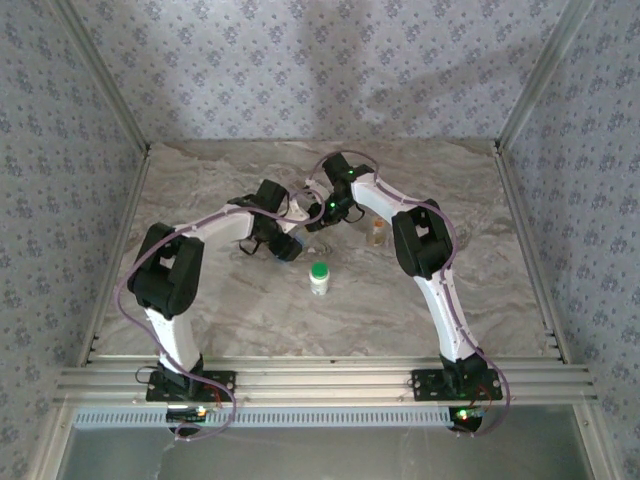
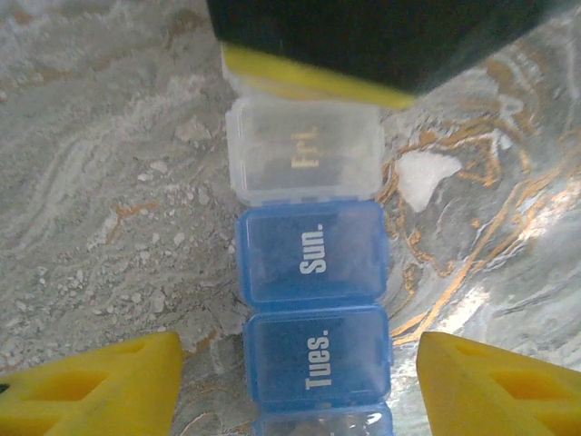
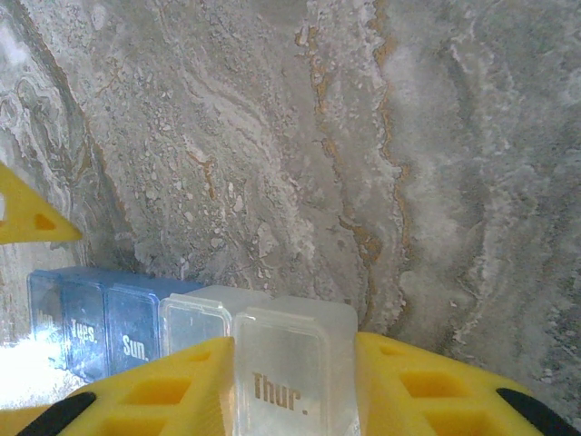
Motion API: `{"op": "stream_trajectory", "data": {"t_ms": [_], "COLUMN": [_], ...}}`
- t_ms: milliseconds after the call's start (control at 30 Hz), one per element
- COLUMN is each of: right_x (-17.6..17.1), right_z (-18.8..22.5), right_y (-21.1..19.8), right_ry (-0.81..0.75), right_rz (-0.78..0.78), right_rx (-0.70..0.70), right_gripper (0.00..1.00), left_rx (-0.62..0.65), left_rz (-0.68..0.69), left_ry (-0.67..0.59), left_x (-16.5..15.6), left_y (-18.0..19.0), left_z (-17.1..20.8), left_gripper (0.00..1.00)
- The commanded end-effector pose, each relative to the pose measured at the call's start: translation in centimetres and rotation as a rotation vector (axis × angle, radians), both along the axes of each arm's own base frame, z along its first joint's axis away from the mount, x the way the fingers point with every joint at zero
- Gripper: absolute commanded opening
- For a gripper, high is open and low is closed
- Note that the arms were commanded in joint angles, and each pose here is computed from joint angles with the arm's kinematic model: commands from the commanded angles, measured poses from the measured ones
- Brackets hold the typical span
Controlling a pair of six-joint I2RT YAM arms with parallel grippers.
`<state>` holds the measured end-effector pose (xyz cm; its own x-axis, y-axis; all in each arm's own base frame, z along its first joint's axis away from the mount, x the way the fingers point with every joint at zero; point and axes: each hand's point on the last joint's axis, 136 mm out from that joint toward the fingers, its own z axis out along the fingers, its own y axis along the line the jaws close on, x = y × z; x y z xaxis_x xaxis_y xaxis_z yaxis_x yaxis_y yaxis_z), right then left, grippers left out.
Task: Sort the pills into containers
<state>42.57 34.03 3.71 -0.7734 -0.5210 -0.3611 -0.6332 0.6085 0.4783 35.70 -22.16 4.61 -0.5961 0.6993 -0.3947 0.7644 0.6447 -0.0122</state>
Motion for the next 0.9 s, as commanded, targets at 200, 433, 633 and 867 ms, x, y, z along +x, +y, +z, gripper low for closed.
{"op": "stream_trajectory", "data": {"t_ms": [200,433,633,867], "right_x": [-2.5,-2.4,-2.2,-1.8], "right_z": [-4.5,-5.1,-5.4,-6.3], "right_y": [-2.3,-2.7,-3.3,-5.3], "right_ry": [0.13,0.118,0.094,0.065], "right_rz": [-0.002,-0.008,-0.011,-0.039], "right_rx": [-0.123,-0.159,-0.208,-0.338], "right_gripper": [0.38,0.38,0.38,0.37], "left_rx": [0.052,0.047,0.031,-0.079], "left_rz": [-0.026,-0.014,0.018,0.114], "left_ry": [-0.008,0.013,0.046,0.143], "left_x": [0.0,0.2,0.3,0.7], "left_y": [-0.2,-0.5,-0.4,0.7], "left_z": [-0.7,-0.9,-0.7,0.1], "left_gripper": [0.65,0.52,0.49,0.29]}}
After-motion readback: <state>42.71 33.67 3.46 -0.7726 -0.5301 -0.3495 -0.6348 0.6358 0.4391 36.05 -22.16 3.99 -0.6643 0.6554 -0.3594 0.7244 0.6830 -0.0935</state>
